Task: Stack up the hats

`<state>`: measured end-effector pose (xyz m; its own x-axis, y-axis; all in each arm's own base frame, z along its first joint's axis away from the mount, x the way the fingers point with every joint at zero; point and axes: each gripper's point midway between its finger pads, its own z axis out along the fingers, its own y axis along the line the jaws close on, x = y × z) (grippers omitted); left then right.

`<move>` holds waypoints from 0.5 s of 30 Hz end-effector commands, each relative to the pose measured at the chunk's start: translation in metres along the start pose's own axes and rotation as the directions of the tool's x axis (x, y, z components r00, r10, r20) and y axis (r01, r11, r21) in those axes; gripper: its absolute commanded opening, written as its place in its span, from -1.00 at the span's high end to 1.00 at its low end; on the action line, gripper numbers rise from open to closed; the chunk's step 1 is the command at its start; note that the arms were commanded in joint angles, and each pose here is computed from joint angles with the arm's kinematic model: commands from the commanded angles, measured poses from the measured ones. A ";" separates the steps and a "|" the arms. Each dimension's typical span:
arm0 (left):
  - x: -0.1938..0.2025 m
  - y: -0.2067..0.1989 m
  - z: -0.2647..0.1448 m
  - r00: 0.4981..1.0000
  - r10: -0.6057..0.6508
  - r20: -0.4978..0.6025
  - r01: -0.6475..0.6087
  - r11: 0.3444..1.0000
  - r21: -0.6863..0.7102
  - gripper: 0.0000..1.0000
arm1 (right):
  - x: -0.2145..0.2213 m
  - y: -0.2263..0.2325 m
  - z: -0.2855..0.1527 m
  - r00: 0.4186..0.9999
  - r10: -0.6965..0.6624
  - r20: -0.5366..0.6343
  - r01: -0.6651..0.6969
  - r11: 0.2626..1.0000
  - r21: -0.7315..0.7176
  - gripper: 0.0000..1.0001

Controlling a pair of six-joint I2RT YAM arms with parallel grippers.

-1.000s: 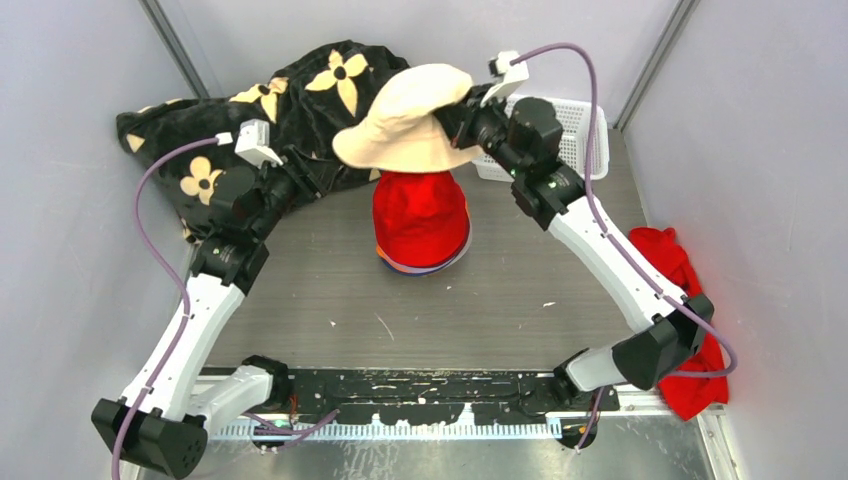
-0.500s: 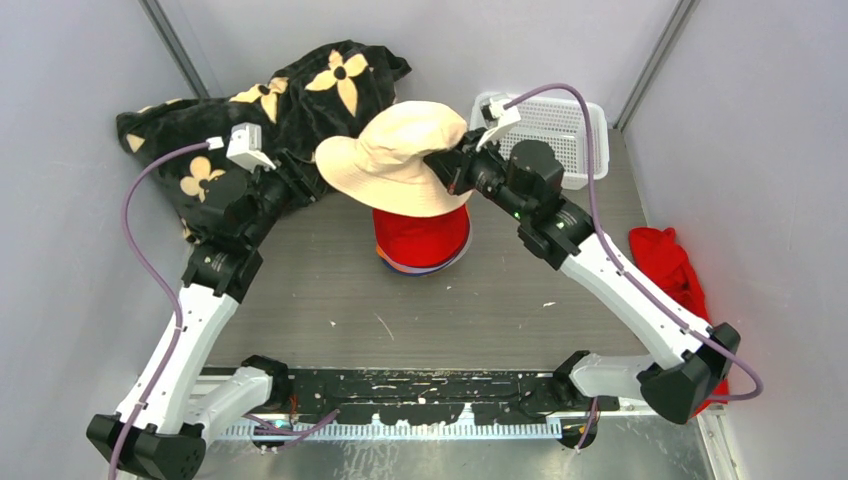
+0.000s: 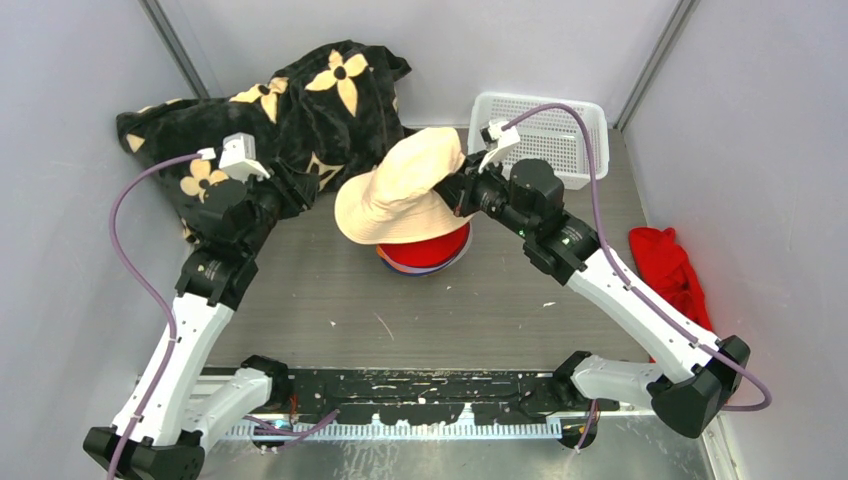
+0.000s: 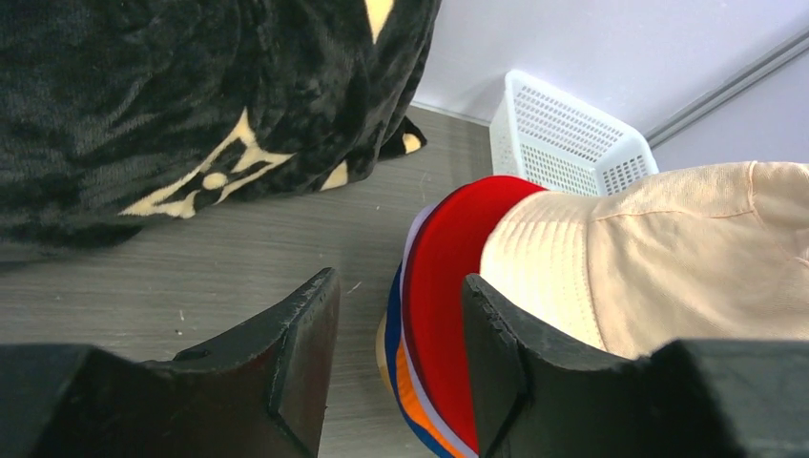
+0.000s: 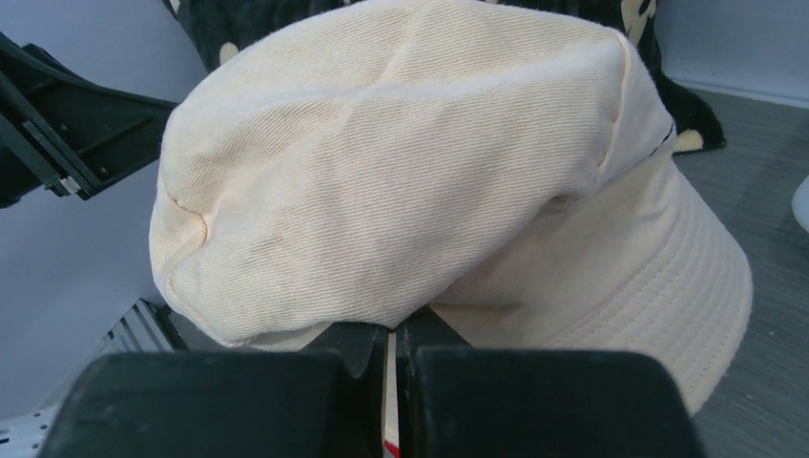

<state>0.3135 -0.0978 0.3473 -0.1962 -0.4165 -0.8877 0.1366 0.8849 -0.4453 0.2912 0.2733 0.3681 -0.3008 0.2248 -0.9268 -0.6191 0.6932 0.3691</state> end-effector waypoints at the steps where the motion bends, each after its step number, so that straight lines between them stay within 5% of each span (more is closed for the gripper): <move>1: -0.013 -0.006 -0.003 0.999 0.002 0.032 -0.002 1.000 0.012 -0.01 | -0.004 0.006 -0.003 1.000 0.001 0.023 -0.001 1.000 -0.018 0.99; 7: -0.003 -0.010 0.007 1.000 -0.011 -0.001 0.011 0.999 0.038 -0.02 | 0.008 -0.002 0.000 1.000 -0.006 -0.012 0.007 1.000 0.007 0.96; 15: 0.003 -0.035 0.020 1.000 -0.013 -0.010 0.015 0.982 0.189 -0.16 | 0.008 -0.015 -0.017 0.999 -0.024 -0.028 0.026 0.996 0.090 -0.18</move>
<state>0.3260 -0.1155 0.3267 -0.2758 -0.3995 -0.8743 0.1764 0.8730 -0.4546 0.2902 0.2683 0.3340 -0.3684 0.1567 -0.9164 -0.5792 0.7323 0.3580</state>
